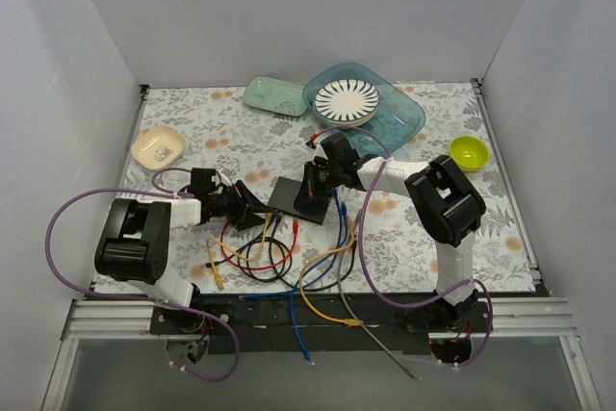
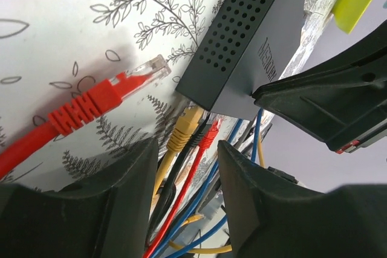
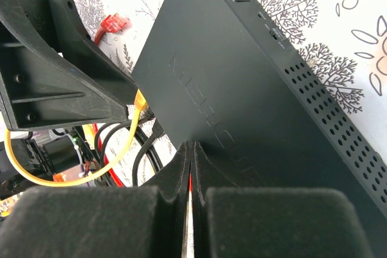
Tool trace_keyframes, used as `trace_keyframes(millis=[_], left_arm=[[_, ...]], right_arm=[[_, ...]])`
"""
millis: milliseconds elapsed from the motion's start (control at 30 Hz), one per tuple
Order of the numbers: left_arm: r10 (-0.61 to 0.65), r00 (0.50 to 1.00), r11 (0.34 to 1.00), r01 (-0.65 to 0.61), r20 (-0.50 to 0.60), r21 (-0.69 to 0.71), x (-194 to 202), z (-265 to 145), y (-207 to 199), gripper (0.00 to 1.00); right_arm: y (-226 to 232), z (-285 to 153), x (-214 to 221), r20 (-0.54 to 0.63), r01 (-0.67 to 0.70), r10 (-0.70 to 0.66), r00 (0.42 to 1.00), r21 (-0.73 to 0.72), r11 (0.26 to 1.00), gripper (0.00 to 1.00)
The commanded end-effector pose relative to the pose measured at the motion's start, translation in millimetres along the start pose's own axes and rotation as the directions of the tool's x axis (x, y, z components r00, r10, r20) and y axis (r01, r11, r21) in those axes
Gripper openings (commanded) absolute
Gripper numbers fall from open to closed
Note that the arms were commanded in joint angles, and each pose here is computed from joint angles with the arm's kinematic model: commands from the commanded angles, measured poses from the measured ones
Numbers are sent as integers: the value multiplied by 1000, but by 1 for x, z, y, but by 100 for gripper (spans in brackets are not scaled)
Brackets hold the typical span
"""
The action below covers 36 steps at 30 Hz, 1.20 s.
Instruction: Pull the plug from the switch port
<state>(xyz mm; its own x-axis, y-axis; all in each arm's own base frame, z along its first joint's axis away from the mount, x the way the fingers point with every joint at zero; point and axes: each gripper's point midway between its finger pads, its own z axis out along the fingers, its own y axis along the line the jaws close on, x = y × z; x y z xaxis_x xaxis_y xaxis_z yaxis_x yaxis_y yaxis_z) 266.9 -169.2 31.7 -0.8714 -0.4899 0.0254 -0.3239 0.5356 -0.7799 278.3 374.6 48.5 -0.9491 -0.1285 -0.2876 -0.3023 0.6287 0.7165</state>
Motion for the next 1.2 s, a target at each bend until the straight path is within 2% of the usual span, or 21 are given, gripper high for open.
trace_keyframes(millis=[0, 600, 667, 767, 867, 1000, 1167], left_arm=[[13, 999, 1000, -12, 31, -20, -12, 8, 4, 44], [-8, 1000, 1000, 8, -10, -9, -11, 19, 11, 26], [-21, 1000, 1000, 21, -12, -14, -11, 20, 12, 30], [-40, 999, 999, 40, -7, -16, -12, 20, 10, 46], [-43, 999, 999, 43, 24, -24, -19, 18, 6, 53], [-9, 999, 999, 11, 43, -48, -27, 18, 6, 54], [-1, 998, 998, 5, 59, -64, -33, 22, 11, 51]], right_arm=[[-17, 7, 3, -13, -15, 16, 1000, 52, 999, 1], [-19, 8, 7, -29, -14, 16, 999, 58, 998, 2], [-20, 8, 8, -30, -16, 18, 999, 59, 998, 2], [-21, 7, 10, -33, -21, 23, 999, 59, 998, 2], [-21, 7, 11, -33, -18, 20, 999, 59, 998, 2], [-21, 8, 11, -34, -20, 22, 999, 57, 998, 1], [-21, 9, 11, -35, -20, 22, 999, 55, 998, 2]])
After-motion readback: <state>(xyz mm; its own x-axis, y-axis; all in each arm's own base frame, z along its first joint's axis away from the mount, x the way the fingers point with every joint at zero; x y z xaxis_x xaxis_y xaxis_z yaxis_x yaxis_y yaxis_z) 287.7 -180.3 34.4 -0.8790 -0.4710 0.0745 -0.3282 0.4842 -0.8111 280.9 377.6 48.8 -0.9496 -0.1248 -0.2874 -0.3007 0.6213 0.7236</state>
